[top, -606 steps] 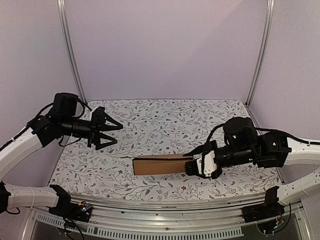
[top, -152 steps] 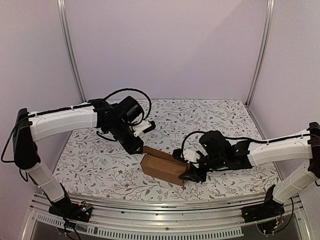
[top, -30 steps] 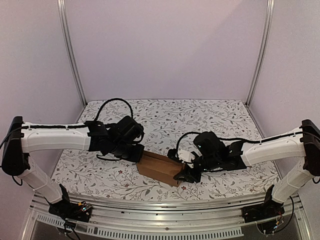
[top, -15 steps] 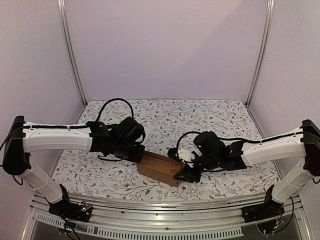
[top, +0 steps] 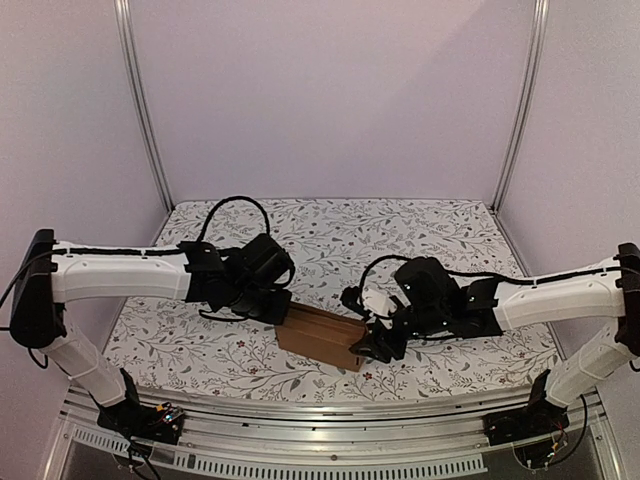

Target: Fold the paper box

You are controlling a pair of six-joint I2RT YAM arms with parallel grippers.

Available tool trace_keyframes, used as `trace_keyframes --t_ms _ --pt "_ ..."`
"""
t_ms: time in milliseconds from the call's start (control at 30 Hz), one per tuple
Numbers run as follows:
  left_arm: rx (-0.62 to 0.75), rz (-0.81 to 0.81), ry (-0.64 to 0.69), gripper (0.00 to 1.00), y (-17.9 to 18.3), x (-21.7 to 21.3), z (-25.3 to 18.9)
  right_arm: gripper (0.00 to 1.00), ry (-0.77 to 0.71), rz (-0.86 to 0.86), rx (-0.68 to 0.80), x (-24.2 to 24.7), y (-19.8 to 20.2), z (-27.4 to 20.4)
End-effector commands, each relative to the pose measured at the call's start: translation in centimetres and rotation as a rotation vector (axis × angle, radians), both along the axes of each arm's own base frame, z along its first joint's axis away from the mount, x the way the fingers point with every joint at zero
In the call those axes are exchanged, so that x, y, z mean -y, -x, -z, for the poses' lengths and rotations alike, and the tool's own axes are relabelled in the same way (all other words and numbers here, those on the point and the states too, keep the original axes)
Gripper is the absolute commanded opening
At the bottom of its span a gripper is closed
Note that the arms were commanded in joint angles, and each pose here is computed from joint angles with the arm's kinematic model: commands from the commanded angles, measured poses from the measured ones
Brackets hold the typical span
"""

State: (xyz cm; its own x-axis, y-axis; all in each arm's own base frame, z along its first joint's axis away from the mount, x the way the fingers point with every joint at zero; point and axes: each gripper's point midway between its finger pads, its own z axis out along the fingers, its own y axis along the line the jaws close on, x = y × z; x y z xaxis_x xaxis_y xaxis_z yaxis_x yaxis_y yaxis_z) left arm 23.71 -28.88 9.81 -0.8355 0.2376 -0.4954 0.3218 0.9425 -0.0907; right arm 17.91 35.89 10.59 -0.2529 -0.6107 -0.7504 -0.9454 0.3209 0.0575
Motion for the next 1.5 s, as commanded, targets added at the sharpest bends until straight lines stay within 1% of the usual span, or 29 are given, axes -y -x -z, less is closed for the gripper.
trace_keyframes --t_ms 0,133,267,300,333,433,500,533,600,633,700,767,933,1000,1100,1167,1333,1467 --pt "-0.256 0.041 -0.252 0.00 5.4 -4.6 5.9 0.62 -0.039 0.032 0.017 0.3 0.0 -2.3" --pt "-0.253 0.036 -0.258 0.00 5.2 -4.4 5.6 0.65 -0.056 0.062 0.018 0.8 0.0 -4.1" --pt "-0.252 0.036 -0.257 0.00 5.0 -4.1 5.1 0.73 -0.061 0.136 0.016 2.1 -0.5 -6.2" --pt "-0.250 0.033 -0.256 0.00 4.9 -4.0 5.0 0.88 -0.068 0.169 0.000 2.5 -0.8 -6.5" --pt "-0.250 0.030 -0.257 0.00 4.9 -4.0 4.9 0.97 -0.079 0.196 -0.007 2.9 -1.2 -7.0" --pt "-0.252 0.019 -0.257 0.00 4.8 -3.8 4.7 0.99 -0.119 0.288 -0.068 4.2 -2.5 -7.8" --pt "-0.249 0.009 -0.256 0.00 4.8 -3.7 4.5 0.99 -0.139 0.403 -0.110 5.5 -3.9 -7.8" --pt "-0.249 0.002 -0.256 0.00 4.8 -3.7 4.5 0.99 -0.138 0.466 -0.131 6.2 -4.4 -7.7" --pt "-0.246 -0.011 -0.253 0.00 4.8 -3.5 4.4 0.99 -0.086 0.578 -0.172 7.6 -5.0 -7.0" --pt "-0.247 -0.018 -0.252 0.00 4.8 -3.5 4.4 0.99 -0.064 0.603 -0.186 8.0 -5.0 -6.5" --pt "-0.248 -0.035 -0.249 0.00 4.9 -3.3 4.5 0.99 -0.054 0.558 -0.223 7.8 -4.1 -5.9" --pt "-0.250 -0.054 -0.248 0.00 4.9 -3.3 4.6 0.99 -0.057 0.523 -0.227 7.8 -3.4 -6.0" --pt "-0.261 -0.092 -0.245 0.00 4.9 -2.7 5.0 0.90 -0.024 0.516 -0.229 8.9 -2.6 -5.9" --pt "-0.259 -0.101 -0.247 0.00 4.9 -2.4 5.0 0.85 -0.018 0.523 -0.232 9.0 -2.5 -6.0" --pt "-0.254 -0.117 -0.255 0.00 4.8 -2.1 4.9 0.74 -0.010 0.521 -0.234 8.7 -2.3 -6.2" --pt "-0.256 -0.127 -0.258 0.00 4.8 -1.9 5.0 0.69 -0.004 0.519 -0.233 8.2 -2.3 -6.2" --pt "-0.256 -0.133 -0.265 0.00 4.9 -1.4 5.0 0.61 0.028 0.541 -0.233 7.2 -3.1 -5.1" --pt "-0.257 -0.127 -0.272 0.00 5.1 -1.2 5.0 0.54 0.045 0.583 -0.205 6.8 -4.4 -4.9"
